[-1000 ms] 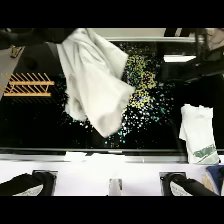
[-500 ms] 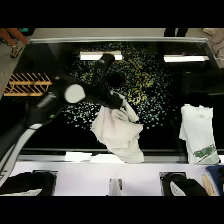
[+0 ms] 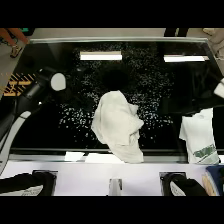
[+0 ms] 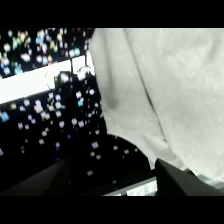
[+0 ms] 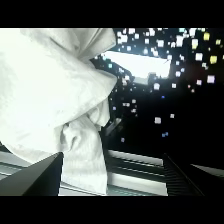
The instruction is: Fold the shirts.
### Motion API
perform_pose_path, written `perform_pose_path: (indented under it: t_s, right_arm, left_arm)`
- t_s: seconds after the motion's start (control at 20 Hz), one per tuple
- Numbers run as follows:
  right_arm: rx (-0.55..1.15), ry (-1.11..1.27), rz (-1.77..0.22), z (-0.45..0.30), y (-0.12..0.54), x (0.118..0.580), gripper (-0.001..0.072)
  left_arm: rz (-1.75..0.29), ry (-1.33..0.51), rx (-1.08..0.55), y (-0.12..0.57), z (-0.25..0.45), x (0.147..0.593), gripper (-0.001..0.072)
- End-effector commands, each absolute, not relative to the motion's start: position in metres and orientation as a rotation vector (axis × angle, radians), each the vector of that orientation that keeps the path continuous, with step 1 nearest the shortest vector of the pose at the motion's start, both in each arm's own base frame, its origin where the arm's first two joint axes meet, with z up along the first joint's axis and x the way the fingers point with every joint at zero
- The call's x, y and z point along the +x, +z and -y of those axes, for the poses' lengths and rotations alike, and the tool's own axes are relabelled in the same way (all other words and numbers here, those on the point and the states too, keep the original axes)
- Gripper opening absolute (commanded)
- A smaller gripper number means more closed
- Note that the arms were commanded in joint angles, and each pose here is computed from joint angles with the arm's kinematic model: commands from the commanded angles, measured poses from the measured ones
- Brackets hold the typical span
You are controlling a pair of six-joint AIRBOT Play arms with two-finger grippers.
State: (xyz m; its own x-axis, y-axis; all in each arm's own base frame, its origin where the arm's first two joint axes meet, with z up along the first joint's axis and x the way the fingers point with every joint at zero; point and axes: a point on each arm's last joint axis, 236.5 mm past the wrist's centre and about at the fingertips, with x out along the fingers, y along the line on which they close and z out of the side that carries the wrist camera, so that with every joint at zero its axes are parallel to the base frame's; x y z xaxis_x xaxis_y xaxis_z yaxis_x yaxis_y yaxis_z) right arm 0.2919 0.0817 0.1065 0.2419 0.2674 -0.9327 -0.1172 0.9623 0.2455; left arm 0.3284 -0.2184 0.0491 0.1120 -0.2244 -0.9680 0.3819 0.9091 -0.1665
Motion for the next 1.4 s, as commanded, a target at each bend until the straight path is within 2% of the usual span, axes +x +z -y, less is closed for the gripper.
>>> perform_pose_path:
  t_s: [0.0,0.05,0.2,0.35,0.65,0.75,0.9,0.95,1.0,1.1,1.2,1.25,1.3,1.35]
  right_arm:
    - [0.201,0.28,-1.32,-0.094,0.055,0.295,0.0673]
    - [0.227,0.284,-1.319,-0.098,0.045,0.299,0.0673]
    - [0.262,0.311,-1.346,-0.108,0.023,0.312,0.0673]
    - [0.293,0.319,-1.399,-0.115,-0.006,0.323,0.0674]
    - [0.413,0.353,-1.459,-0.137,-0.043,0.336,0.0691]
    - [0.44,0.4,-1.468,-0.147,-0.046,0.336,0.0691]
    - [0.397,0.553,-1.479,-0.161,-0.043,0.325,0.0693]
    - [0.376,0.567,-1.493,-0.16,-0.044,0.32,0.0694]
    - [0.363,0.564,-1.504,-0.158,-0.046,0.318,0.0694]
    - [0.343,0.553,-1.525,-0.154,-0.054,0.317,0.0694]
    - [0.352,0.582,-1.564,-0.157,-0.061,0.31,0.0691]
    - [0.37,0.616,-1.597,-0.162,-0.063,0.303,0.0677]
    - [0.389,0.661,-1.624,-0.169,-0.063,0.296,0.0609]
    - [0.408,0.684,-1.645,-0.172,-0.063,0.291,0.047]
  left_arm:
    - [-1.524,-0.456,-0.03,0.022,0.209,0.274,0.0618]
    - [-1.556,-0.51,-0.115,0.01,0.228,0.252,0.0684]
    - [-1.625,-0.6,-0.314,-0.027,0.279,0.198,0.0684]
    - [-1.64,-0.614,-0.429,-0.053,0.317,0.171,0.0682]
    - [-1.638,-0.583,-0.42,-0.088,0.339,0.164,0.0664]
    - [-1.667,-0.565,-0.462,-0.092,0.343,0.162,0.0664]
    - [-1.651,-0.546,-0.499,-0.099,0.353,0.165,0.0656]
    - [-1.635,-0.539,-0.519,-0.1,0.357,0.169,0.0634]
    - [-1.618,-0.528,-0.544,-0.1,0.359,0.174,0.0575]
    - [-1.586,-0.514,-0.572,-0.099,0.362,0.183,0.0551]
    - [-1.577,-0.509,-0.577,-0.099,0.361,0.186,0.0316]
    - [-1.576,-0.51,-0.577,-0.099,0.361,0.186,0.0129]
    - [-1.577,-0.509,-0.578,-0.099,0.361,0.187,0.0046]
    - [-1.572,-0.509,-0.582,-0.097,0.36,0.189,0.004]
